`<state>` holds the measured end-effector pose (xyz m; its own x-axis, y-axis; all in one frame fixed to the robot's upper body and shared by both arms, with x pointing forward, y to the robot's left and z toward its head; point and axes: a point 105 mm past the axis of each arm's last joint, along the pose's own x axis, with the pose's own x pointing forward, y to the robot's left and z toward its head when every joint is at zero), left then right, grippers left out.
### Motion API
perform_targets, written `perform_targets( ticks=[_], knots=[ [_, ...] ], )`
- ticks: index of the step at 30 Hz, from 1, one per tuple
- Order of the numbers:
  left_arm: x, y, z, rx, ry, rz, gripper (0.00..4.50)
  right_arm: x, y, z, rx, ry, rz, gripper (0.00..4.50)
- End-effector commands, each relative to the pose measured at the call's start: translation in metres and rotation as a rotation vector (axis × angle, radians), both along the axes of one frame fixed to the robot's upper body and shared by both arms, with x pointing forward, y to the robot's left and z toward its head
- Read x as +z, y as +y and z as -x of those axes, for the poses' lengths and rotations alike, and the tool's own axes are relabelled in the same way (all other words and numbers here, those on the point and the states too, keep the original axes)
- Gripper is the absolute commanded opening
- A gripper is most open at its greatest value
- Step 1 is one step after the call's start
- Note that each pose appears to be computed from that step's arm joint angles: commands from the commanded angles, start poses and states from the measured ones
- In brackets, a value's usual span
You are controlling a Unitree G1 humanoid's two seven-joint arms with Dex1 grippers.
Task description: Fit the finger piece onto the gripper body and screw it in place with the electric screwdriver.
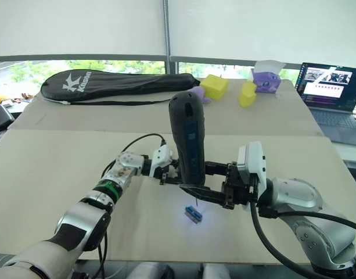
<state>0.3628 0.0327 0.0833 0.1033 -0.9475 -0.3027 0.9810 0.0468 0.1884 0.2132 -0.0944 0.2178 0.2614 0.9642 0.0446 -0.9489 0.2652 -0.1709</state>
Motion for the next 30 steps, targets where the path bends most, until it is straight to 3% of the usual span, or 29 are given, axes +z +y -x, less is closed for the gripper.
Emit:
perform_targets(
  ticks=[1, 2, 11, 18, 22, 26, 30],
  knots=[
    [-0.004, 0.005, 0.0, 0.013, 0.016, -0.013, 4.15, 0.014, 0.003, 0.009, 0.027, -0.062, -0.022, 1.92],
    [-0.005, 0.007, 0.0, 0.019, 0.022, -0.007, 4.49, 0.015, 0.003, 0.009, 0.027, -0.062, -0.023, 1.92],
    [0.009, 0.04, 0.013, 0.008, 0.026, 0.051, 4.5, 0.014, 0.005, 0.009, 0.04, -0.05, -0.039, 1.92],
    [0.027, 0.061, 0.053, -0.094, 0.015, 0.008, 4.5, 0.007, 0.008, 0.011, 0.064, -0.028, -0.056, 1.92],
    [0.034, 0.055, 0.09, -0.199, 0.034, 0.006, 4.5, 0.002, 0.011, 0.013, 0.079, -0.028, -0.06, 1.92],
    [0.027, 0.04, 0.102, -0.222, 0.032, 0.014, 4.5, -0.002, 0.012, 0.016, 0.084, -0.033, -0.06, 1.92],
    [0.014, 0.027, 0.102, -0.216, -0.007, 0.007, 4.5, -0.003, 0.012, 0.015, 0.07, -0.044, -0.075, 1.92]
  ],
)
